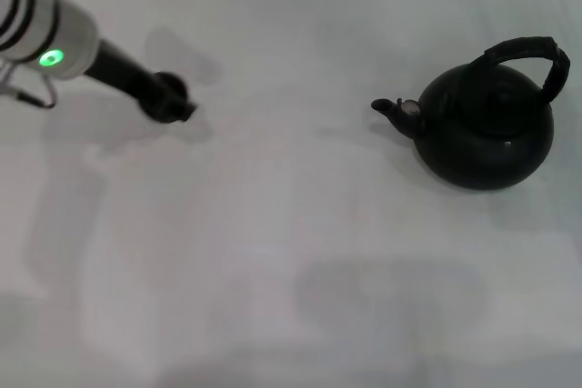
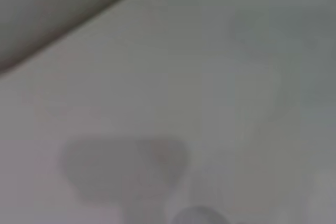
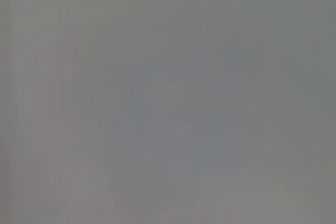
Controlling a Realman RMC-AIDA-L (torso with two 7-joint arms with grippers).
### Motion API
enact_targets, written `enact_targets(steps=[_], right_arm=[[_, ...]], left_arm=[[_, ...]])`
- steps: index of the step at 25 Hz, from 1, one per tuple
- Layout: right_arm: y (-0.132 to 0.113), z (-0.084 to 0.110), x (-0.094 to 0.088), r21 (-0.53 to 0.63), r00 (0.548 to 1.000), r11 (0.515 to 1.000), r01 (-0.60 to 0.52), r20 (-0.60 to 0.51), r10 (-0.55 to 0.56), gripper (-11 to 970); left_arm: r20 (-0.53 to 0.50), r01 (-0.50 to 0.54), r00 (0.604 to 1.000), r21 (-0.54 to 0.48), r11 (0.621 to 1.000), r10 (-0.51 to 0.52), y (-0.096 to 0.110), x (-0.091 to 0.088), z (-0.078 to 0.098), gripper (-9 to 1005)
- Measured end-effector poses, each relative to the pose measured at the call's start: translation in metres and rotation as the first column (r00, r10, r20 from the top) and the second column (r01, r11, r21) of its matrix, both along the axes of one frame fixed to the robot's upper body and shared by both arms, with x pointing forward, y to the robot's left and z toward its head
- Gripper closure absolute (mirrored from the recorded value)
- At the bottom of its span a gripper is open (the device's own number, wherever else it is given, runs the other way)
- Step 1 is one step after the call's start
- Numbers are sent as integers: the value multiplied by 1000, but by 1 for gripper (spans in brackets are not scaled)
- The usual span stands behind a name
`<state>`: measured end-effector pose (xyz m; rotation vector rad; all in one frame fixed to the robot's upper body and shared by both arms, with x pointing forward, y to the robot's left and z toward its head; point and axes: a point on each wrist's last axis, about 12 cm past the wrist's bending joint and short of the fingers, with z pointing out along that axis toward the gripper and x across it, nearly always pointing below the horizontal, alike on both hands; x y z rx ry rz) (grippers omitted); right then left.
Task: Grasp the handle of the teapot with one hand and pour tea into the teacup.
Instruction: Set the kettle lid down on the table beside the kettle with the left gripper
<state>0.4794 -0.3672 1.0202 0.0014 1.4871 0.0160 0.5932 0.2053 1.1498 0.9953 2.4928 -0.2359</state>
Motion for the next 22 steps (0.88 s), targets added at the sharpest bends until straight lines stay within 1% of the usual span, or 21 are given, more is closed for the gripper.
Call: enact_targets(steps=[2,5,8,12,16,18,22], right_arm=[[0,0,0,0,1000,1000,0,-1,0,89],[1,0,0,-1,1000,1000,0,-2,0,89],[0,1,0,-1,1000,1000,-1,4,1,89],[1,0,0,1,1000,1000,-3,2,3,89],[1,0,0,3,1000,1000,-2,-2,2,89],[1,0,0,3,1000,1000,-3,-2,3,89],[1,0,0,3,1000,1000,-3,-1,3,89]], left_arm=[[26,74,997,-3,997,-74,-18,2,4,295],[53,171,984,21,985,-171,-43,5,3,295],[37,280,959,40,959,-282,-75,6,-4,294],[8,395,919,14,919,-395,-102,1,-11,294],[10,457,890,-16,889,-457,-115,-4,-16,294],[-16,470,882,-47,881,-472,-120,-9,-22,293],[-51,471,880,-45,881,-473,-121,-11,-28,293]])
